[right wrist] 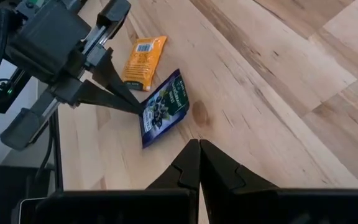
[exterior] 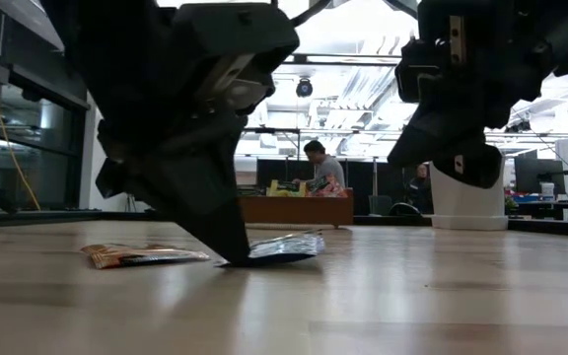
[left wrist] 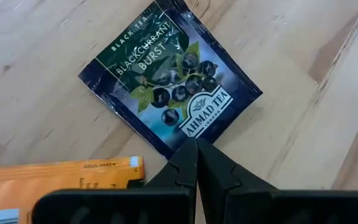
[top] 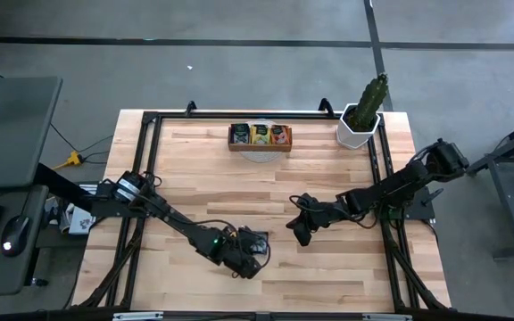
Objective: Pick & Place Tea
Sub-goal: Put the purple tea bag in the left compartment of the organizer
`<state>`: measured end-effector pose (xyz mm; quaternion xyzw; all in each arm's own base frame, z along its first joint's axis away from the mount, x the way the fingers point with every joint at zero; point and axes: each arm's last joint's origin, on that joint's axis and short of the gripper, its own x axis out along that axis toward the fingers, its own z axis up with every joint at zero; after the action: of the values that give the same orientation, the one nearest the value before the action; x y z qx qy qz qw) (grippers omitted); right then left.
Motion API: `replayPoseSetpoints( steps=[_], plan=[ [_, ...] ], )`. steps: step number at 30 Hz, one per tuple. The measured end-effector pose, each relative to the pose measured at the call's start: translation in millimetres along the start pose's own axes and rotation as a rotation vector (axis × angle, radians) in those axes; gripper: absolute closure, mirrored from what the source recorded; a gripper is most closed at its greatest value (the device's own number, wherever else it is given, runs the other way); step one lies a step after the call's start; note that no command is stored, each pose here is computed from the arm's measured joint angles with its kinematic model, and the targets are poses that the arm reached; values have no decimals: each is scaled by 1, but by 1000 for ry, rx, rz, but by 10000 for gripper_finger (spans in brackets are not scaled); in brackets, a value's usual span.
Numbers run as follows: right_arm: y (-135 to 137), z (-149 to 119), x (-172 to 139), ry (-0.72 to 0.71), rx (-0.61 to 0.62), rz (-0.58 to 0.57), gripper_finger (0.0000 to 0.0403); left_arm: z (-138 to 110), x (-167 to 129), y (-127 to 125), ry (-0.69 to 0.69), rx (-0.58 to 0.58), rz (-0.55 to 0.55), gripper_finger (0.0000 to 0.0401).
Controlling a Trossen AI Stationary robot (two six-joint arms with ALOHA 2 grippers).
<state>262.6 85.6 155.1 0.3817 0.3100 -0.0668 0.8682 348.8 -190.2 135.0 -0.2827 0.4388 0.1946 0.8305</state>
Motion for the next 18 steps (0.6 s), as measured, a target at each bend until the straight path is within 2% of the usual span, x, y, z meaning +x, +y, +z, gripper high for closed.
replayPoseSetpoints(
  steps=[8,12,15,18],
  plan=[
    [3,1,0,22,8,52,392,-5,11,-1,40,-1,-20,401],
    [4,2,0,8,18,57,364,-5,11,0,37,1,-15,401],
    [1,4,4,-2,75,46,334,-6,12,0,37,2,-12,401],
    [-3,1,17,33,129,82,306,-6,12,0,37,5,-12,401]
  ],
)
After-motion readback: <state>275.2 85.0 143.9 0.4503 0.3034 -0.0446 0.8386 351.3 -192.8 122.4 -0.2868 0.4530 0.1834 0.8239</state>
